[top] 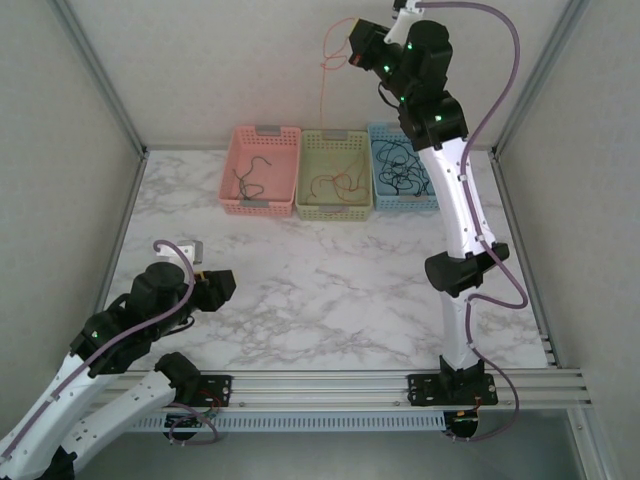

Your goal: Untangle the cables

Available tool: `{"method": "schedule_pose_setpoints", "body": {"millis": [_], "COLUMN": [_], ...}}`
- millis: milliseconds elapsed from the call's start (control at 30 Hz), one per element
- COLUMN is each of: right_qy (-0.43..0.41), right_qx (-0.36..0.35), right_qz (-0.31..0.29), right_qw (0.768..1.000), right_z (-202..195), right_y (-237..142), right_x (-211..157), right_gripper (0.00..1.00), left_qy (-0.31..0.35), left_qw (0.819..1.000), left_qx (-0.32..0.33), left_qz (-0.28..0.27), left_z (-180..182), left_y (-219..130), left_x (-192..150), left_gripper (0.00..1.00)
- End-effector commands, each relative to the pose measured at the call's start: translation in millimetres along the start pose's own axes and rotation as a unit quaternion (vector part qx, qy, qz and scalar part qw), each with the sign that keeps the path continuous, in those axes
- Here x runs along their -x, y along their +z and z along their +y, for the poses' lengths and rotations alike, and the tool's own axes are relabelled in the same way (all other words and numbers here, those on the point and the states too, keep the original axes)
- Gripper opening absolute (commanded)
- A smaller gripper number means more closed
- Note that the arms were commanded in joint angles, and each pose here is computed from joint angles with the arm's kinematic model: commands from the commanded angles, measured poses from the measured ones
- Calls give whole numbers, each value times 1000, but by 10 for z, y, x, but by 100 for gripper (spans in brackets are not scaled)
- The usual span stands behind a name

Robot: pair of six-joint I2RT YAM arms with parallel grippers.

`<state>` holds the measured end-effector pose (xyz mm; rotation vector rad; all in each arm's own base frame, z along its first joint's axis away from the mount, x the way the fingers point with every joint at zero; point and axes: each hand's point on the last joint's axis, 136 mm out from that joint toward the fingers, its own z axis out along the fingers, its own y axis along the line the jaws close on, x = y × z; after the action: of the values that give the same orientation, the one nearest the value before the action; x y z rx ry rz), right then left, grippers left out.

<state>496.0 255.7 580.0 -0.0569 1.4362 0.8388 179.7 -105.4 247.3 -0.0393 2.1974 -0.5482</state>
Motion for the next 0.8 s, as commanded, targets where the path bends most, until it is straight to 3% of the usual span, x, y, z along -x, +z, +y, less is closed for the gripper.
{"method": "schedule_pose_setpoints", "body": {"millis": [0,233,433,767], "right_qy": [-28,-53,-68,-79], "right_qx": [54,108,101,11], "right_qz": [-62,-126,-153,-64], "right_qw": [996,985,981,995], "right_z": [324,649,726,59], "right_y": [-111,-353,-543,76], "right_x": [365,790,1007,196], "right_gripper": [0,0,0,0], "left_qy": [3,4,4,5], "left_qw": [1000,1000,1000,1000], "left_qx": [11,10,9,6], "left_qz": [-8,-6,-4,-1], "left_z": [43,38,34,22], "left_y": [-48,-43,-36,-26], "left_x": [40,34,26,19], "left_gripper": [59,59,59,59]}}
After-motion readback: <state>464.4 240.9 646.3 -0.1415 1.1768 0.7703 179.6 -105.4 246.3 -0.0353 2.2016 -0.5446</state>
